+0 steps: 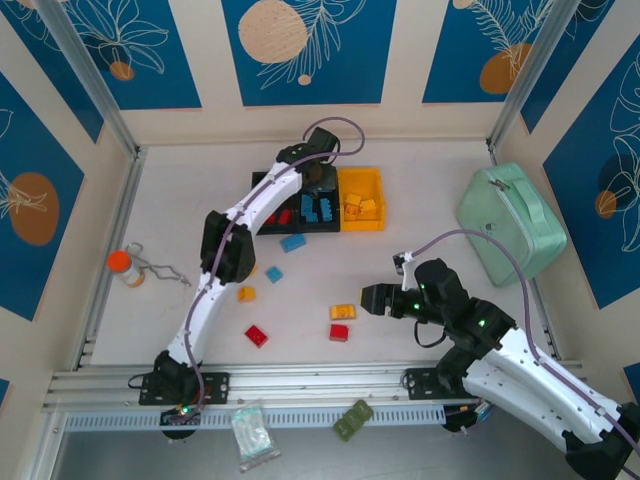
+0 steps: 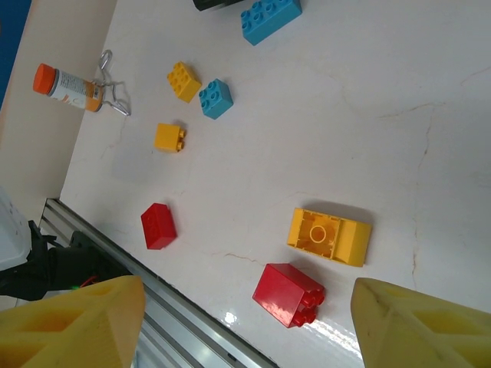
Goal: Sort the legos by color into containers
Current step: Place the lego in the container, then pick up the lego from the middle-left of the table.
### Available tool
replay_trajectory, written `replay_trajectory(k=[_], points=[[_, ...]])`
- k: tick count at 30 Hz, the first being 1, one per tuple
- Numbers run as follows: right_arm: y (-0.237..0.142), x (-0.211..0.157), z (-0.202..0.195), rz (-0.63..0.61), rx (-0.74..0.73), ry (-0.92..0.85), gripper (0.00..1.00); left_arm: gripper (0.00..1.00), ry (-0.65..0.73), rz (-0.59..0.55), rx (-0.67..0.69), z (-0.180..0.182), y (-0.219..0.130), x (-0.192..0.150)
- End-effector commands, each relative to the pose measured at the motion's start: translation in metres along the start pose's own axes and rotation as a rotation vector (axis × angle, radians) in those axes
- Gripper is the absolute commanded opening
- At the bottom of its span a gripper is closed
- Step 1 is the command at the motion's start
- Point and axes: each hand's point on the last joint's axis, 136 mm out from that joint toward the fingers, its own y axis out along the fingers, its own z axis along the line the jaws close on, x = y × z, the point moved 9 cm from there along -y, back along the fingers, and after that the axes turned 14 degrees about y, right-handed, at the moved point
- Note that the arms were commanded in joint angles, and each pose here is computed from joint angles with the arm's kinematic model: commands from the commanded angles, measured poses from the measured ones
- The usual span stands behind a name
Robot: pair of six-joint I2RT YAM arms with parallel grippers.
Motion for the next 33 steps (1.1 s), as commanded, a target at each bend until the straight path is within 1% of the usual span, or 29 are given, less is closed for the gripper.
replay_trajectory(k=[1,6,13,16,18,22,25,28,33], points=[[-0.003,0.001,-0.002,-0.01,-0.018,0.013,0.71,0.54,0.001,-0.005,0.025,0.007,0.002,0.004],[-0.003,0.002,-0.001,-0.015,-0.011,0.012,0.71,0.66,-0.006,-0.01,0.02,0.008,-0.002,0.006],[-0.002,0.002,0.0,-0.012,0.0,0.013,0.71,0.7,0.013,-0.035,0.017,0.008,-0.029,0.013],[-0.002,0.002,0.0,-0.01,0.007,0.015,0.71,0.75,0.021,-0.048,0.009,0.008,-0.04,0.016],[-0.003,0.002,0.001,-0.009,0.011,0.015,0.71,0.75,0.022,-0.055,0.012,0.009,-0.045,0.017],[-0.004,0.001,0.002,-0.008,0.013,0.016,0.71,0.72,0.027,-0.057,-0.009,0.007,-0.06,0.016],[-0.003,0.0,-0.003,-0.015,-0.027,0.036,0.71,0.72,0.043,-0.068,-0.044,0.002,-0.081,0.013],[0.002,0.0,-0.009,-0.006,-0.083,0.061,0.71,0.71,0.058,-0.072,-0.103,0.0,-0.102,0.001],[0.012,-0.001,-0.014,0.028,-0.168,0.109,0.71,0.72,0.081,-0.041,-0.215,0.005,-0.131,-0.036]])
